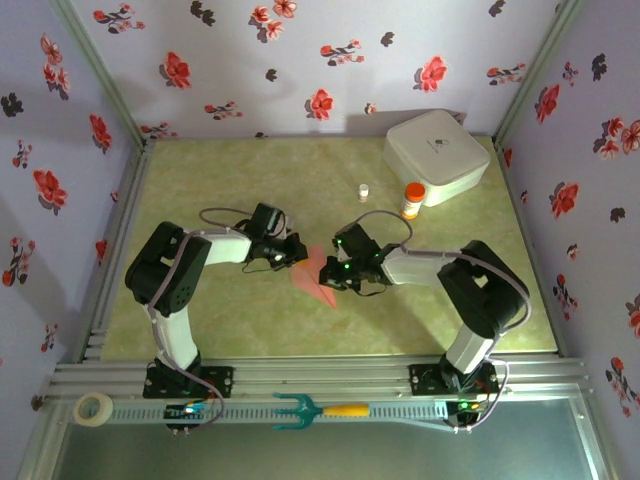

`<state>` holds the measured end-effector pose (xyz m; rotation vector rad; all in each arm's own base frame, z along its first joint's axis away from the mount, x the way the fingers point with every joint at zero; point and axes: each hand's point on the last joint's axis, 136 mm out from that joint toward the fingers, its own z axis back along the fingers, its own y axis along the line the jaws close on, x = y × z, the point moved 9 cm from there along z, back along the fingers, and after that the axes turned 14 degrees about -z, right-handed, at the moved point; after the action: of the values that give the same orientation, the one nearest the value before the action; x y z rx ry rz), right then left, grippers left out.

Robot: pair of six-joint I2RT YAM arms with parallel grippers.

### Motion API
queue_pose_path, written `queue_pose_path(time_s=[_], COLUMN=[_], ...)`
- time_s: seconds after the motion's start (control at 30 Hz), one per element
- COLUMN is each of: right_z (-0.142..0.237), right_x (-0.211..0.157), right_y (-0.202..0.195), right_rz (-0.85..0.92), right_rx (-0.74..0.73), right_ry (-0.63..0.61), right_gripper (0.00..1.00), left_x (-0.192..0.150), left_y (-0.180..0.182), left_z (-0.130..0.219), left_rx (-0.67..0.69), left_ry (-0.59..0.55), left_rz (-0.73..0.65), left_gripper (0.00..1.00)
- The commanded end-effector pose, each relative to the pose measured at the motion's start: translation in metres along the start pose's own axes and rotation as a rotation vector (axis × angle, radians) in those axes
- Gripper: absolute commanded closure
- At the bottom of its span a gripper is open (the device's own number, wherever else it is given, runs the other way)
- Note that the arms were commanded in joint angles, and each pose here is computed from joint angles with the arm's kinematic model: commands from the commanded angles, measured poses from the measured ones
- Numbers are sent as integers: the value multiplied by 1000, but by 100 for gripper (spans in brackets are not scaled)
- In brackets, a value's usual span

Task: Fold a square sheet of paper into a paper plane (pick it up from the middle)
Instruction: Fourth fold the wing at the center of the table.

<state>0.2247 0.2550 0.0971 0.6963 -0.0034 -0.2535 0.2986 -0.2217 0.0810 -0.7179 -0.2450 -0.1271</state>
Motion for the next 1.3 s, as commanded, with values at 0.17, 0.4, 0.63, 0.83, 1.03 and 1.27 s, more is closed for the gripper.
queue_pose_path(time_s=[0.17,0.4,0.63,0.83,1.03,1.27], right_z=[-12,-12,-13,-14,-15,-16], right_x=[-12,-15,-14,-15,-15,-15], right_y=[-51,-58,-57,-60,-61,-61], right_rz=[-65,-63,-67,-69,-69,-69], right_rx=[-156,-168,-159,-160,-156,-150], right_ry=[31,30,27,28,33,37], right_gripper=[100,100,100,100,100,100], left_x=[1,1,-4,-4,3,22], left_y=[-9,-39,-24,7,32,49], left_z=[13,19,2,-5,-1,18], left_rx=[58,8,15,47,63,131], left_ry=[25,20,48,66,42,17], left_rz=[-5,-63,-33,-6,29,61], left_gripper=[100,100,100,100,100,100])
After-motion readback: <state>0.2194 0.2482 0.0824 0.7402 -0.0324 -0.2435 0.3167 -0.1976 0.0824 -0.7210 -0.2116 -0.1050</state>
